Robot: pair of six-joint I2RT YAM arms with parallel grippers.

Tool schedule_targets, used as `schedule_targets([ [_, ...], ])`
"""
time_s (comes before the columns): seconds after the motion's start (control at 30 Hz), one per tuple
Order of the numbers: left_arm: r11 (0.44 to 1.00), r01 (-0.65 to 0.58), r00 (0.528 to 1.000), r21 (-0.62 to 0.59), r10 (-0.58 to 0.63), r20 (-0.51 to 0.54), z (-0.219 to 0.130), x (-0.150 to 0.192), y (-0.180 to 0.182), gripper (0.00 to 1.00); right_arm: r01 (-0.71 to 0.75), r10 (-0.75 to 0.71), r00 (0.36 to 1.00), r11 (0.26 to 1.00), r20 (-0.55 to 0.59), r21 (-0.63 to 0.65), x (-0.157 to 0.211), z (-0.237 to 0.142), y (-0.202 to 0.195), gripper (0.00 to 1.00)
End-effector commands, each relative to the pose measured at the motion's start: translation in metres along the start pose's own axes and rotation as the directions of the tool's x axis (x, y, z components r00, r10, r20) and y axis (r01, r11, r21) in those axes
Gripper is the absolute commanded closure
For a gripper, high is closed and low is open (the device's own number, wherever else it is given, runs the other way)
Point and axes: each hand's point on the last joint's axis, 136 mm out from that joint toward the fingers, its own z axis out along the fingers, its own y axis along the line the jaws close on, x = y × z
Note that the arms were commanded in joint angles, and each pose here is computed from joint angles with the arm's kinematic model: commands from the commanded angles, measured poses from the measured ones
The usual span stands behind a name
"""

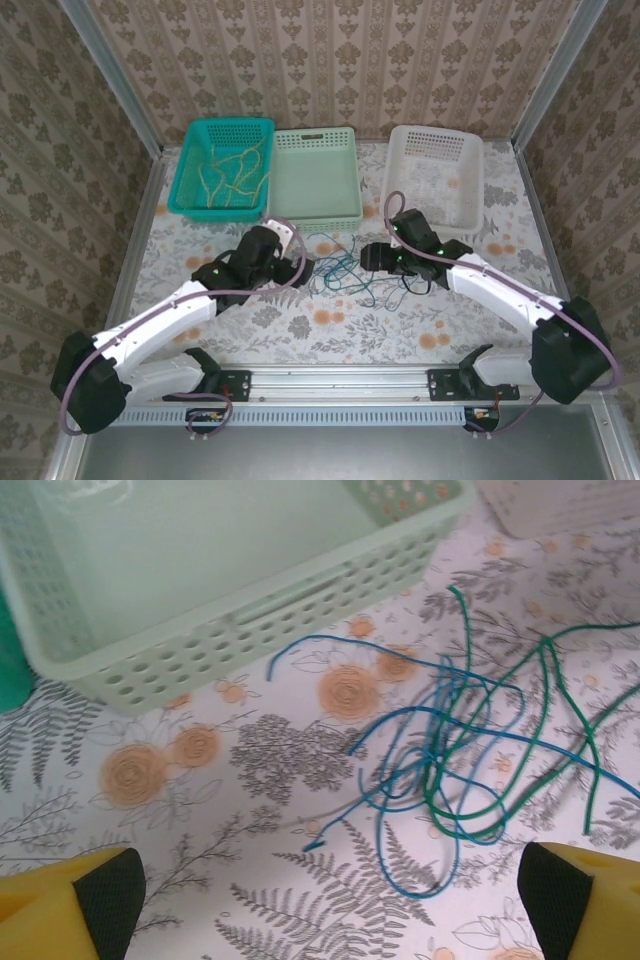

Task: Untangle the cables

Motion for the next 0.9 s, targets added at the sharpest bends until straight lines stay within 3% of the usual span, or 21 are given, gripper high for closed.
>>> schedule_targets([
  [0.0,0.998,0.008,1.000,-0.066,-0.008,0.001,0.005,0.004,0.004,0.01,-0.039,0.039,0.999,0.998,-0.001,-0.047,-0.004,0.007,0.018,0.30],
  [0.4,0.992,0.082,0.996,-0.093,-0.084,-0.024,0.010,0.025,0.012,0.00,-0.042,0.039,0.991,0.999,-0.130,-0.021,0.024,0.065,0.038,0.44],
  [0.87,0.988,0.119,0.993,-0.103,-0.120,-0.003,-0.001,0.034,0.022,0.00,-0.070,0.074,0.994,0.996,-0.079,0.062,0.020,0.090,0.029,0.51],
])
